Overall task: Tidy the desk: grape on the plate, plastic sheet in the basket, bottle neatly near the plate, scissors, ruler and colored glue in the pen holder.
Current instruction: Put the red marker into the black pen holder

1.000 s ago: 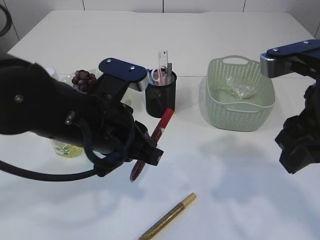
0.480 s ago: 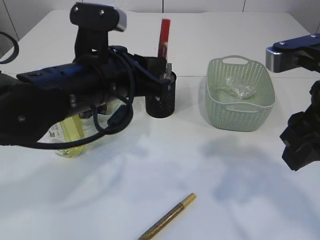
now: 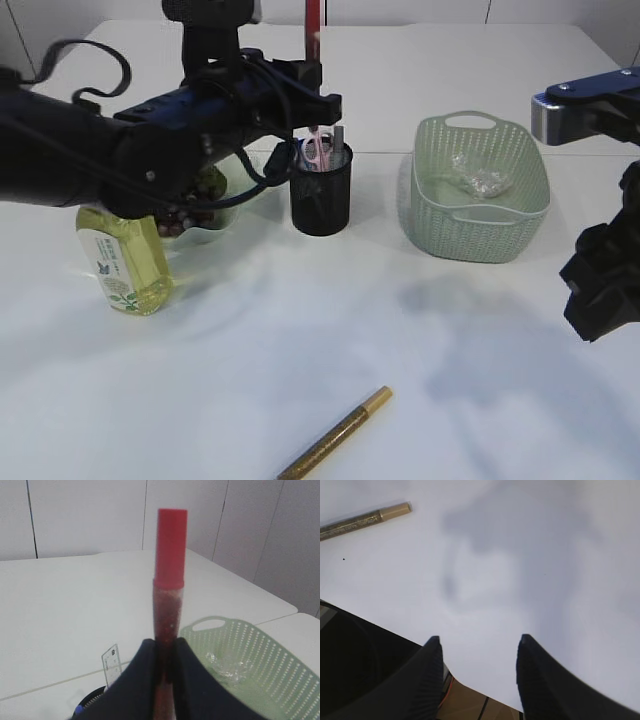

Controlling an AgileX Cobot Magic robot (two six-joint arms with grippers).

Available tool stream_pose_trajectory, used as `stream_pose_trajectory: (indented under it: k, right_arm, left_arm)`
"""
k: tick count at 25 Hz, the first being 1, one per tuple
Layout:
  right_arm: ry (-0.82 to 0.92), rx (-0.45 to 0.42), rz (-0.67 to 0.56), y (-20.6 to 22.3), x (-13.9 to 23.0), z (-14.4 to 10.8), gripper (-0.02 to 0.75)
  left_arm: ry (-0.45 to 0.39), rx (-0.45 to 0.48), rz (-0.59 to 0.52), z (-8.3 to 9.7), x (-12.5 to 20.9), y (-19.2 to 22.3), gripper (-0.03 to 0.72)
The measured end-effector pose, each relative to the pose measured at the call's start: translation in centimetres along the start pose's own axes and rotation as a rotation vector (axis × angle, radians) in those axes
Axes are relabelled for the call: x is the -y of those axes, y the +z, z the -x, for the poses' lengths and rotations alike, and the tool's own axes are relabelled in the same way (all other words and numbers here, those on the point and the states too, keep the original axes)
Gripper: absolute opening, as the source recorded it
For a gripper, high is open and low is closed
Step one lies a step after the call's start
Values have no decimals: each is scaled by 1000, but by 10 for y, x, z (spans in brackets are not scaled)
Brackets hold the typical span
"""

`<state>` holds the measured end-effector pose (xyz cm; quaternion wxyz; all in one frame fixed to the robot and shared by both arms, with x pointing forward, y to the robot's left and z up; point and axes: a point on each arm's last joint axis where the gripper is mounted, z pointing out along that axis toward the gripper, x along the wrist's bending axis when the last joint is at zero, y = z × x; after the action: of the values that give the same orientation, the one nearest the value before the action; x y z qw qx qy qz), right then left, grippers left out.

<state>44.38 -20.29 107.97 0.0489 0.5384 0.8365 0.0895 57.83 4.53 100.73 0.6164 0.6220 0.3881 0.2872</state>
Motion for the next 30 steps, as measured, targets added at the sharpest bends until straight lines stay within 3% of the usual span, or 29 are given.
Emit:
stream_pose_trajectory:
  k: [12,17,30]
  right_arm:
    - [0,0,0,0,0,0,382]
    - [0,0,0,0,0,0,382]
    - [-9,0,0,0,0,0,382]
  left_arm:
    - [1,-30,24,-15,19,63,59]
    - [0,-48,-4,-25,30,72,58]
    - [0,-51,-53,-26,45,76,58]
